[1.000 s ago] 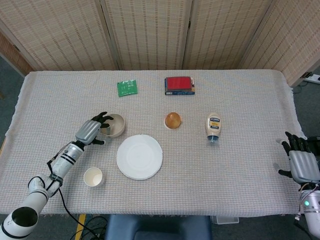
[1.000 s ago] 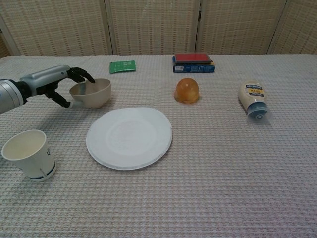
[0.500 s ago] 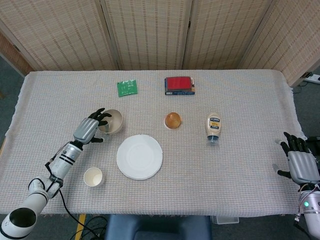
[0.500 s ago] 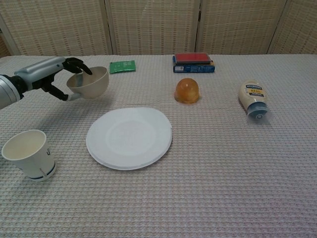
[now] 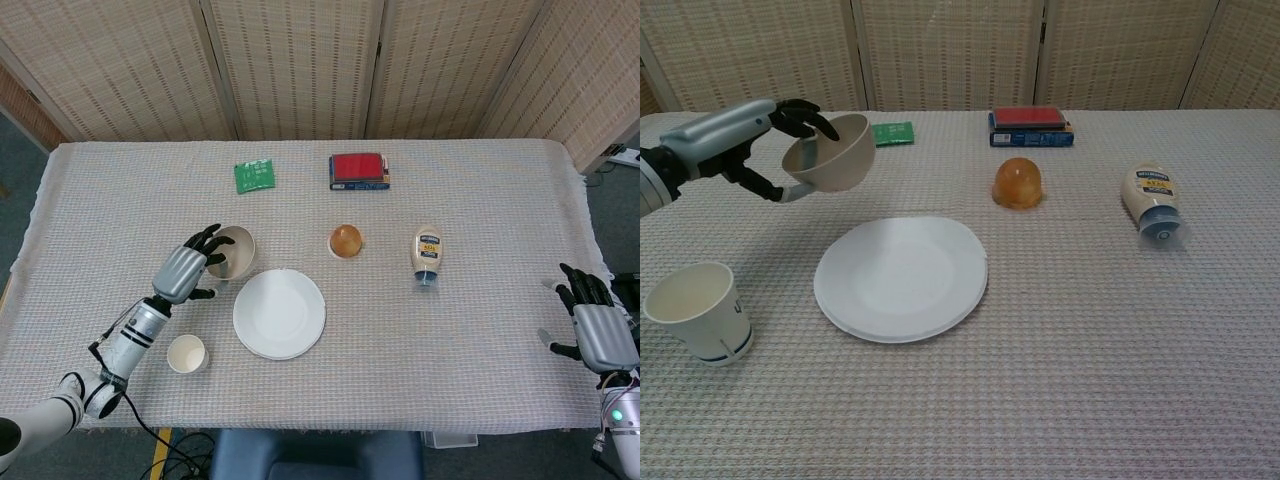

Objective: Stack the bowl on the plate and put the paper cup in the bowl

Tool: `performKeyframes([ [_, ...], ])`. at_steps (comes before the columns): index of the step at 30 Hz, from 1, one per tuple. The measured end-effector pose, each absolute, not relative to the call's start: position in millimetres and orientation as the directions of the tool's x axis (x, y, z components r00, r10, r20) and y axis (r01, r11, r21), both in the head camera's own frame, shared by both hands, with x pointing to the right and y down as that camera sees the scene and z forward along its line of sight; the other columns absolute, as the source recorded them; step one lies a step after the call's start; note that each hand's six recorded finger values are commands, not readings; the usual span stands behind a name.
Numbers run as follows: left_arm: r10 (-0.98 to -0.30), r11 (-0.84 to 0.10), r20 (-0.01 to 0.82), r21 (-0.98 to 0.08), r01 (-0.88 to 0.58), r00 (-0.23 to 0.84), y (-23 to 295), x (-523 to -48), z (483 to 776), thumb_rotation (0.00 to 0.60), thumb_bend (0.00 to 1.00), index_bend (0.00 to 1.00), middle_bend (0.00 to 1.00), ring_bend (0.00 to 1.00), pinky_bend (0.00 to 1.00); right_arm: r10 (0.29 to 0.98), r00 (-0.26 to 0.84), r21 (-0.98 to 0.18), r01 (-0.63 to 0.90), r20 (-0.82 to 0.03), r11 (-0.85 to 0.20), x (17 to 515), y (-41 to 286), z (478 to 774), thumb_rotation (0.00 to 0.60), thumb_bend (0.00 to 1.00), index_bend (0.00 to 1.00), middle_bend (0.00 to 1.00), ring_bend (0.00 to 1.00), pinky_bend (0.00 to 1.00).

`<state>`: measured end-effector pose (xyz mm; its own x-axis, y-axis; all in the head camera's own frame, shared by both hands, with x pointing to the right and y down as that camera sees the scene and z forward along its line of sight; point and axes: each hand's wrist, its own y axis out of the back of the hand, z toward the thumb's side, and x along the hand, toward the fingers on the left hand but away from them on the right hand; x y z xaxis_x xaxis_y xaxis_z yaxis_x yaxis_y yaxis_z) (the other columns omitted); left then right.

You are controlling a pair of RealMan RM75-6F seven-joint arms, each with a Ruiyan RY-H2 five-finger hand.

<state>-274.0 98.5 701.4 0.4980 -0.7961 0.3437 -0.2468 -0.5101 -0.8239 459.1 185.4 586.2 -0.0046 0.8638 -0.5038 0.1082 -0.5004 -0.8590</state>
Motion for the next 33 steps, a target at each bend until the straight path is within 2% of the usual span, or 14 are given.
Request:
performKeyframes([
  [11, -0.804, -0.468, 0.364, -0.875, -0.123, 0.471, 116, -229, 668, 0.6, 0.38, 0.64, 0.26, 0.03, 0.2, 0.867, 0.046, -0.847, 0.193, -0.496, -0.495, 462, 179, 576, 0.6, 0.26, 0.17, 0.0, 0.0, 0.0],
  [20, -0.8, -0.471, 0.384, -0.878, -0.088, 0.461, 133, -211, 652, 0.6, 0.38, 0.64, 0.26, 0.03, 0.2, 0.878, 0.086, -0.851, 0.22, -0.471, -0.478, 461, 178, 565, 0.6, 0.26, 0.17, 0.0, 0.0, 0.0],
  [33, -0.769, -0.477, 0.37, -0.875, -0.081, 0.521, 167, -193, 648, 0.6, 0.38, 0.64, 0.26, 0.03, 0.2, 0.88, 0.097, -0.855, 0.212, -0.464, -0.474, 459, 182, 562, 0.6, 0.26, 0.17, 0.0, 0.0, 0.0],
])
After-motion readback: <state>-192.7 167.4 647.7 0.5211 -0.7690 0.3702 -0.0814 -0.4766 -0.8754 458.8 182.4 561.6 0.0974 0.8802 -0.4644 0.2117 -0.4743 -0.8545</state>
